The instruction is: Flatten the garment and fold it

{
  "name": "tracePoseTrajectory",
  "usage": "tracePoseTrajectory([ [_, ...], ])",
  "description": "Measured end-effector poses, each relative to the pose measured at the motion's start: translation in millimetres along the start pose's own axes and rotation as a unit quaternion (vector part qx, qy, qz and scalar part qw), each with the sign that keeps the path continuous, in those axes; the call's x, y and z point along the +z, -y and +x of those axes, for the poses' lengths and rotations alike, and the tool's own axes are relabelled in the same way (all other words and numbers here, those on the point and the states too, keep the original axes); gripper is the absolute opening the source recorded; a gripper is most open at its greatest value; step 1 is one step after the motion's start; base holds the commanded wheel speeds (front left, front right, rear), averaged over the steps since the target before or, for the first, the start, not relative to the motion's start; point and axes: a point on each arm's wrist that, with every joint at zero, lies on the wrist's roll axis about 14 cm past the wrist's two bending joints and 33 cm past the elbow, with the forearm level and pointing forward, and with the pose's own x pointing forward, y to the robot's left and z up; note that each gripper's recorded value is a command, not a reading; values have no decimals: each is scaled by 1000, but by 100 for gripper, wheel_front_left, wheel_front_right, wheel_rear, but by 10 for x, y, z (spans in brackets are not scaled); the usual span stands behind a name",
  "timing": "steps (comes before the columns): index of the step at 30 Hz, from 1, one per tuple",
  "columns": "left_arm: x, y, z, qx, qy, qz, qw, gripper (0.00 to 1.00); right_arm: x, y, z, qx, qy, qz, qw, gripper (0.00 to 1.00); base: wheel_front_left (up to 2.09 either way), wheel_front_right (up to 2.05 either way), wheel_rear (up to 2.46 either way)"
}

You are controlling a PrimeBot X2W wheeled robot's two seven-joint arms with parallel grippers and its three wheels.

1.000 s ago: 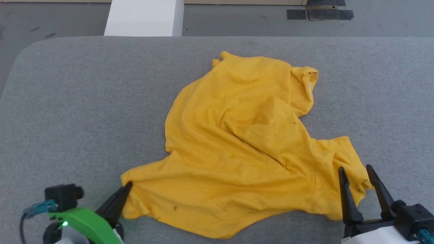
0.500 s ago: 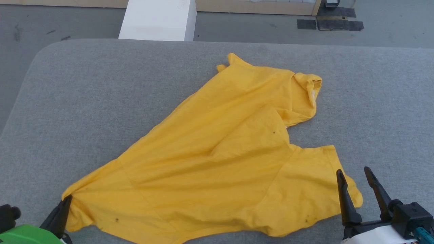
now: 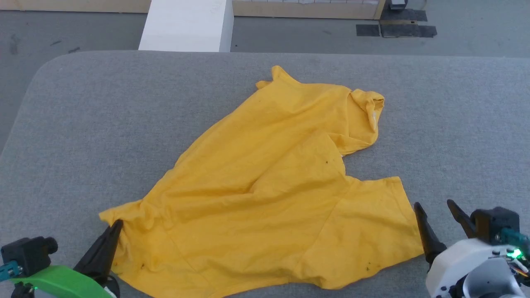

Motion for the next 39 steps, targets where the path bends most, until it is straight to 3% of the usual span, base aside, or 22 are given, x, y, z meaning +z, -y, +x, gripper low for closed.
tracePoseTrajectory([
  [6,56,170,86,-27,4,9,1000,0,-239,7,63,3,-122,10,992,100,0,0,0],
  [11,36,181,132,-30,-3,8,1000,0,-299,12,136,2,-170,4,985,100,0,0,0],
  [17,10,123,118,-22,-8,7,1000,0,-607,-133,130,25,-266,-3,964,100,0,0,0],
  [25,-20,41,101,-11,-13,4,1000,0,-715,-227,195,39,-296,-16,954,100,0,0,0],
  [26,-22,38,105,-11,-13,4,1000,0,-718,-233,211,40,-297,-17,954,56,0,0,0],
  [27,-23,36,109,-11,-13,3,1000,0,-712,-232,227,40,-294,-16,955,33,0,0,0],
  [28,-27,35,111,-11,-14,1,1000,0,-706,-223,235,38,-291,-15,956,0,0,0,0],
  [33,-68,57,126,-16,-18,-12,1000,0,-627,-75,251,23,-257,33,966,0,0,0,0],
  [39,41,200,158,-43,8,-43,998,0,-315,240,253,-5,-156,127,979,0,0,0,0],
])
